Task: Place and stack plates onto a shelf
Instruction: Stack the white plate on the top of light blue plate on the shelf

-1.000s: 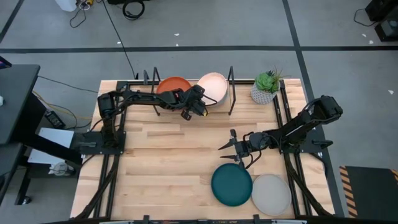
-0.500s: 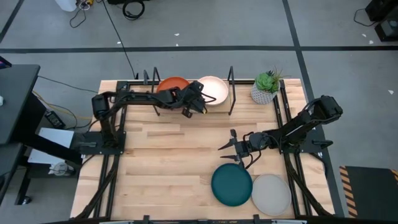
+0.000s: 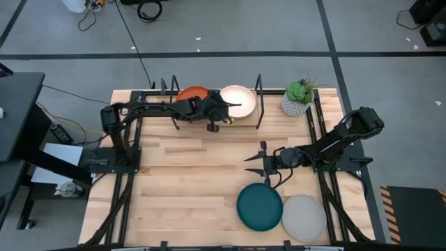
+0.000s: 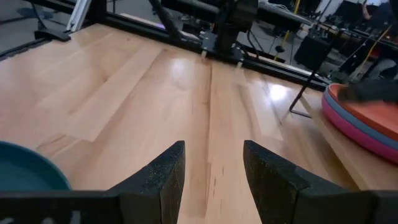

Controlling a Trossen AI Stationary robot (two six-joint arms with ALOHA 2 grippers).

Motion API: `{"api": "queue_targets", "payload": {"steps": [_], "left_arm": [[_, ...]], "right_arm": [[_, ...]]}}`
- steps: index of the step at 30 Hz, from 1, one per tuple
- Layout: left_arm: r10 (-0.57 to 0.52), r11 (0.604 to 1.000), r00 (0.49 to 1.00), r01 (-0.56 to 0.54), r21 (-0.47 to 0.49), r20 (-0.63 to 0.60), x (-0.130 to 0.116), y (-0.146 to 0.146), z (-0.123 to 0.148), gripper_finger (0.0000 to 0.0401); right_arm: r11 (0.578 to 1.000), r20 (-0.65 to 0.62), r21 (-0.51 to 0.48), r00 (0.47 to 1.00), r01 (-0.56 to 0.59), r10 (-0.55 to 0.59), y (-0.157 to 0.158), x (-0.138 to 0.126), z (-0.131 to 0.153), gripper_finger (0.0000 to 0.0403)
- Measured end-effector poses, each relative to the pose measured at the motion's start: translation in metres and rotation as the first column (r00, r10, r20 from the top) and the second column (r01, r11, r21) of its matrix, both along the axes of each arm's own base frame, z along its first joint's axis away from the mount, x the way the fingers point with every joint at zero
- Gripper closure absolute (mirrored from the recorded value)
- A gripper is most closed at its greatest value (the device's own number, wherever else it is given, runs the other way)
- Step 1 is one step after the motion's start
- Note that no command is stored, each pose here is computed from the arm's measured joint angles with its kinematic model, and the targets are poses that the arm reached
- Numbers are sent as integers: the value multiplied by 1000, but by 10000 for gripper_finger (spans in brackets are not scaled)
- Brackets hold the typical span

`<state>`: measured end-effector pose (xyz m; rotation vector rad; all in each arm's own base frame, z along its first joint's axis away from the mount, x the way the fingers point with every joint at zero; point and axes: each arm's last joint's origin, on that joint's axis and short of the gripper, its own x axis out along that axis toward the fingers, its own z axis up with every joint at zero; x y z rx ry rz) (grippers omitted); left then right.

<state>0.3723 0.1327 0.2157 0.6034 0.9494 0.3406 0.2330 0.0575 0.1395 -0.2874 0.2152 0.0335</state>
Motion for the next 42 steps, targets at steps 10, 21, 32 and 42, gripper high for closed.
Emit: {"api": "queue_targets", "payload": {"steps": [10, 21, 32, 42], "left_arm": [[34, 982, 993, -13, 186, -111, 14, 4, -29, 299], [117, 969, 993, -119, 215, 23, 0, -8, 21, 299], [347, 922, 929, -312, -231, 131, -38, 61, 12, 299], [336, 920, 918, -272, -282, 209, -29, 75, -2, 299]], "right_arm": [[999, -20, -42, 1000, -3, 2, -1, 0, -2, 234], [999, -22, -52, 1000, 4, -5, -1, 0, -2, 234], [998, -7, -56, 1000, -3, 3, -1, 0, -1, 234], [998, -7, -64, 1000, -8, 7, -1, 0, -1, 234]]}}
